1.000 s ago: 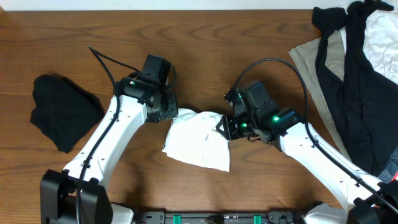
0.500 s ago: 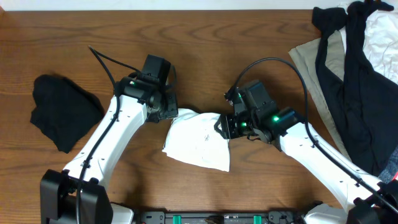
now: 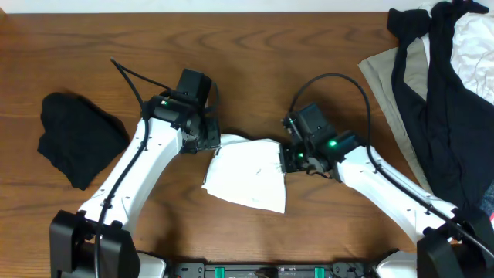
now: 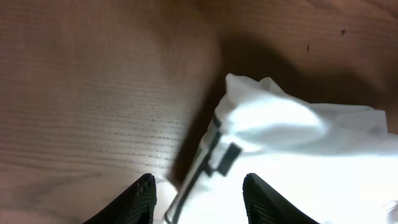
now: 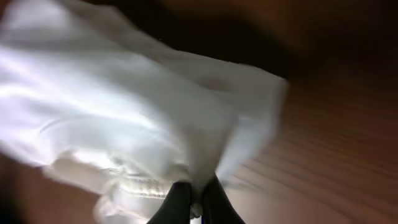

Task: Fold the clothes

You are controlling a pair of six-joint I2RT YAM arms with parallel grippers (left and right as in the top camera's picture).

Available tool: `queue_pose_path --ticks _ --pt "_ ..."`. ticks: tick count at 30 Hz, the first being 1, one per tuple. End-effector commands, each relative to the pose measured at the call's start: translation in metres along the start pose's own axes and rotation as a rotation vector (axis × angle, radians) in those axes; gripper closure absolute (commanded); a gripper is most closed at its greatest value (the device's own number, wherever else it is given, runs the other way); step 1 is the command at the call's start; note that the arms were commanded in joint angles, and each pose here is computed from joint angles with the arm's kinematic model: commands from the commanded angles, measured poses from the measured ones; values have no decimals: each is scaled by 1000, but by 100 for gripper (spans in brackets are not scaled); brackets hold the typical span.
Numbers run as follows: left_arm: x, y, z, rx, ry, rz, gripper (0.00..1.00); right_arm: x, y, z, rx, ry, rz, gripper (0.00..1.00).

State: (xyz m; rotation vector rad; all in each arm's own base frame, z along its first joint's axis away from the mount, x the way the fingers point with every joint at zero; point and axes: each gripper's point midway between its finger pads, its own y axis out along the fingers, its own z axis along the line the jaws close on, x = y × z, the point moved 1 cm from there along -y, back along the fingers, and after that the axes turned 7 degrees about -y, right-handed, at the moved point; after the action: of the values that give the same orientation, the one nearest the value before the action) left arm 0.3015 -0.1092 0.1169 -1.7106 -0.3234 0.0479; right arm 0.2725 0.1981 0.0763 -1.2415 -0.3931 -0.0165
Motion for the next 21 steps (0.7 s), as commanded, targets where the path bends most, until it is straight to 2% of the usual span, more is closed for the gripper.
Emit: queue_pose_path --ticks 1,5,9,10,11,13,18,21 --pt "1 0 2 10 10 3 53 14 -15 -47 -178 65 -67 98" --pt "1 0 2 9 10 3 52 6 -15 -74 -218 111 -17 96" --pt "1 0 2 9 9 4 52 -6 -5 -80 -227 100 35 92" --pt "0 0 2 11 9 6 52 -8 -2 -80 -230 91 48 89" --pt "0 0 2 11 9 8 52 -11 2 -80 -234 86 67 78" --pt "-1 0 3 13 9 10 53 -14 5 -82 -240 76 87 71" --pt "0 0 2 11 9 7 52 -25 3 -98 -325 102 130 67" --pt "2 0 1 5 10 -2 52 -24 -2 -95 -302 117 120 66"
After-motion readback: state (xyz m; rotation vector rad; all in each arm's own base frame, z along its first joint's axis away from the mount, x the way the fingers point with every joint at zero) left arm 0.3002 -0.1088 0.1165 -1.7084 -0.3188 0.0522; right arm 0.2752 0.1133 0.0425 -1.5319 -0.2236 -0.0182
